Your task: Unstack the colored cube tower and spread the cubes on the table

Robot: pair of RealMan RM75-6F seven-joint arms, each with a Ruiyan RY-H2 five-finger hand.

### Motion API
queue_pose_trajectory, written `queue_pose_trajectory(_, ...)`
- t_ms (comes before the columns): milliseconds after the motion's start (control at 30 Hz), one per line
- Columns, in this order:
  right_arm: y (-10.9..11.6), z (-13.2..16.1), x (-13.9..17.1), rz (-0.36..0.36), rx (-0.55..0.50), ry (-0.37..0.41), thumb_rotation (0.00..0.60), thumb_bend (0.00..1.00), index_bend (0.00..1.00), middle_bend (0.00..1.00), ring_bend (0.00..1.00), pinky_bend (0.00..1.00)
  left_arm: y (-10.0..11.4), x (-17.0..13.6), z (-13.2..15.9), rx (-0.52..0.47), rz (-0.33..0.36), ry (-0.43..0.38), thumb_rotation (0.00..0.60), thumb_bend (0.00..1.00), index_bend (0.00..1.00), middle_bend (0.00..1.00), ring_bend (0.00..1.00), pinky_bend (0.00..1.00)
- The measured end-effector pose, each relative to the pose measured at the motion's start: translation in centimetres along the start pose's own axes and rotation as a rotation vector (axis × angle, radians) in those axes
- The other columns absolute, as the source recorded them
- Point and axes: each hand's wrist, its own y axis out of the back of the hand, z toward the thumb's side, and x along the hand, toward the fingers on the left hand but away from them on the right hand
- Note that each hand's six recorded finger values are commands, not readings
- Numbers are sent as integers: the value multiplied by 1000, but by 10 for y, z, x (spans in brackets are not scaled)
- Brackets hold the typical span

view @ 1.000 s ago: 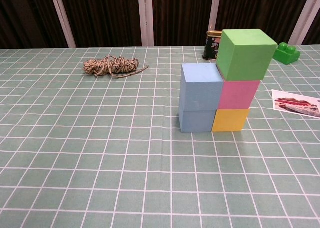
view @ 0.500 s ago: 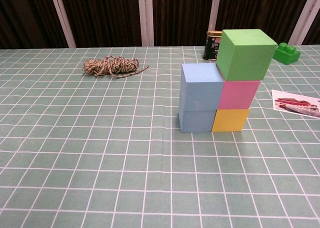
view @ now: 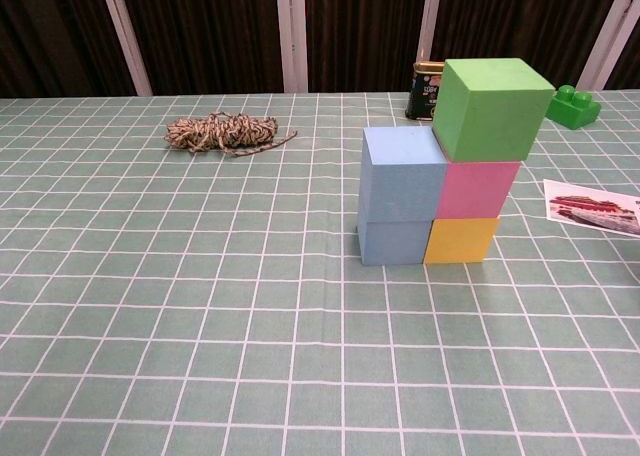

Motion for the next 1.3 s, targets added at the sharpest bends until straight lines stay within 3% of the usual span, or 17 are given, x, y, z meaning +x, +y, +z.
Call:
queue_pose_trajectory(400, -27, 22, -44, 56, -21, -95, 600, 156, 46, 11, 28, 0, 5, 0, -5, -20, 8, 20, 600, 172, 188, 0, 0, 76)
queue_pose_trajectory(767, -77, 75, -84, 110, -92, -68, 600, 155, 47, 11, 17, 0, 7, 0, -8, -30, 12, 33, 600, 172, 188, 0, 0, 76)
queue_pose_trajectory(1067, -79, 95, -103, 53, -145, -65, 600, 156, 121, 112, 17, 0, 8, 1, -11, -37, 14, 51, 600, 173, 187, 0, 0, 76)
queue_pose_trajectory(1300, -90, 93, -110, 92, -189, -91, 600, 155, 140, 160, 34, 0, 7, 2, -12, -39, 13, 62, 600, 172, 186, 0, 0, 76)
